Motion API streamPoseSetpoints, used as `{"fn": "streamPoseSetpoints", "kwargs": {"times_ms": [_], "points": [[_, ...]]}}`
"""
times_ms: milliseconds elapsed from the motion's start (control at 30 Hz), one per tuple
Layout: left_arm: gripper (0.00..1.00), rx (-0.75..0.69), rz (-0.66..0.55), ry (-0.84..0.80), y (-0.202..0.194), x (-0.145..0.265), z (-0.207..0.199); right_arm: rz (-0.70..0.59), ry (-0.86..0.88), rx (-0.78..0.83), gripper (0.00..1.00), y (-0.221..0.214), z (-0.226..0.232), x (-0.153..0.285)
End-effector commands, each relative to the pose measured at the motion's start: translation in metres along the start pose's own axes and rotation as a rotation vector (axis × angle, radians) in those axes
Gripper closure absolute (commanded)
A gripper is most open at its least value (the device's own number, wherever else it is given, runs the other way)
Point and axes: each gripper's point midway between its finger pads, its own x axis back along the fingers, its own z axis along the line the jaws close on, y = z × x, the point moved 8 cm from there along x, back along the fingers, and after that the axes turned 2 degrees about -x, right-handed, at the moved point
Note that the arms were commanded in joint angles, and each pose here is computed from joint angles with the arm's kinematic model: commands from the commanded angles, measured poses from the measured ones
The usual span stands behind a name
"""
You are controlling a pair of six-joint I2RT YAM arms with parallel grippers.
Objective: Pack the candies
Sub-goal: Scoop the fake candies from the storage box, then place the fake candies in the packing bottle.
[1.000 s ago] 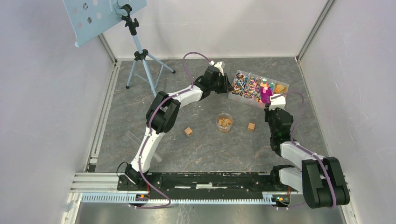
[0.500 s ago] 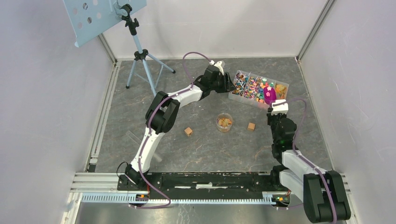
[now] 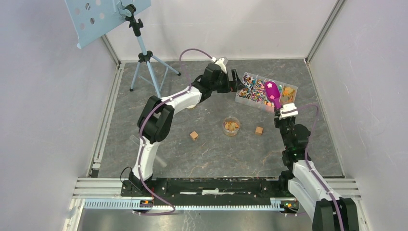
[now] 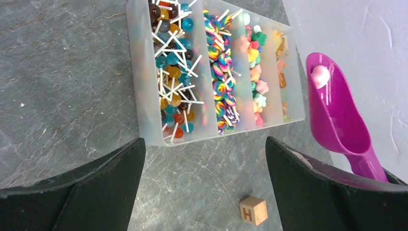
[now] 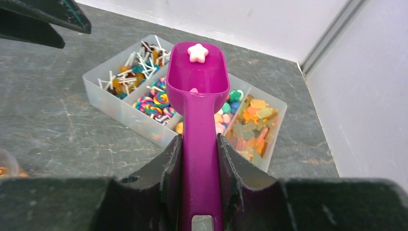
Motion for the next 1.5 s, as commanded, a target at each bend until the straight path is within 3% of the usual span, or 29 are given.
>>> {"fn": "streamPoseSetpoints", "kwargs": {"times_ms": [0,200,433,700,867,1167,1467], "points": [[0.0,-0.074,-0.122,-0.016,0.037,0.038,-0.027,-0.104,0.101,0.041,1.0,0.038,0.002,-0.007],[0.0,-0.154,-0.173,0.04,0.054,0.087,-0.039,-0.141,0.207,0.069,1.0,0.056,0.009,-0.005],[0.0,-0.268,-0.181,0.087,0.053,0.164,-0.053,-0.139,0.457,0.118,1.0,0.069,0.032,-0.005],[0.0,-0.35,-0.169,0.107,0.016,0.246,-0.051,-0.149,0.652,0.172,1.0,0.084,0.051,0.0],[0.0,-0.382,-0.137,0.091,-0.011,0.286,-0.048,-0.089,0.769,0.233,1.0,0.09,0.059,0.008],[0.0,-0.521,-0.144,0.201,-0.033,0.322,-0.026,0.029,0.851,0.326,1.0,0.109,0.057,0.025],[0.0,-0.55,-0.19,0.224,-0.035,0.334,-0.024,0.172,0.865,0.409,1.0,0.103,0.056,0.041]]}}
